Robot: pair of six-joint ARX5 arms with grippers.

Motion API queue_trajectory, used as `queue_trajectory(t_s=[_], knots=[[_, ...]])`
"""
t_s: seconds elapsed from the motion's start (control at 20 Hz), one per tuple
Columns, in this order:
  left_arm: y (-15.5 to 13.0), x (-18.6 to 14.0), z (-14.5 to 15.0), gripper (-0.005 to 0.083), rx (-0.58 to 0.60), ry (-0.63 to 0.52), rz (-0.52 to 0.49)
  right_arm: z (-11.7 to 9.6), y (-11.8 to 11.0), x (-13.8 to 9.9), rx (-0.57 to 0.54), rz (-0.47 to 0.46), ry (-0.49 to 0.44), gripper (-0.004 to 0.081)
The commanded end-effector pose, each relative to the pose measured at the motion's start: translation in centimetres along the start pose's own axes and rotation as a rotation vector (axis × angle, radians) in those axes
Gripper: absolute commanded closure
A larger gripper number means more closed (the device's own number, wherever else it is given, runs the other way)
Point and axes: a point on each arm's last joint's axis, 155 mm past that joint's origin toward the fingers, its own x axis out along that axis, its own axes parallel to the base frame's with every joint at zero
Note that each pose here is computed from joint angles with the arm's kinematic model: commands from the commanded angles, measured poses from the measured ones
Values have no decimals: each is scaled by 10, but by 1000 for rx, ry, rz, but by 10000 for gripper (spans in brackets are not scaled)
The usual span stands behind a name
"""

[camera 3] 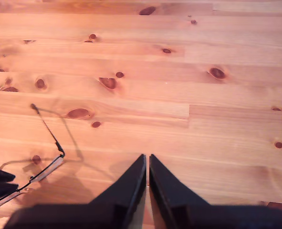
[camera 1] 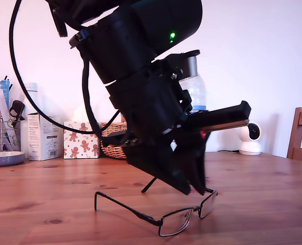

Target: Pick up the glasses and open them, then place them back on the table

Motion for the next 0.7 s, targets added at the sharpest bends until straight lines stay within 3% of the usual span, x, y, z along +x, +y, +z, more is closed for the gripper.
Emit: queue_trajectory(t_s=[0.0, 0.3, 0.4, 0.45, 0.55, 0.65], knots=[[1, 0, 3, 522, 12, -9, -1, -3, -1, 2, 10, -3, 4, 783], [3, -38, 43, 539, 98, -134, -23, -2, -1, 2, 9, -3, -1, 782], [8, -57, 57, 676, 121, -182, -22, 1, -1, 2, 8, -2, -9, 782], [11, -64, 61, 765, 195, -198, -14, 2, -1, 2, 9, -2, -14, 782], [18, -76, 66, 795, 282, -213, 10, 11, 0, 1, 43, 1, -49, 782], [27, -84, 73, 795, 356, -232, 30, 34, -1, -1, 17, -3, -142, 782]])
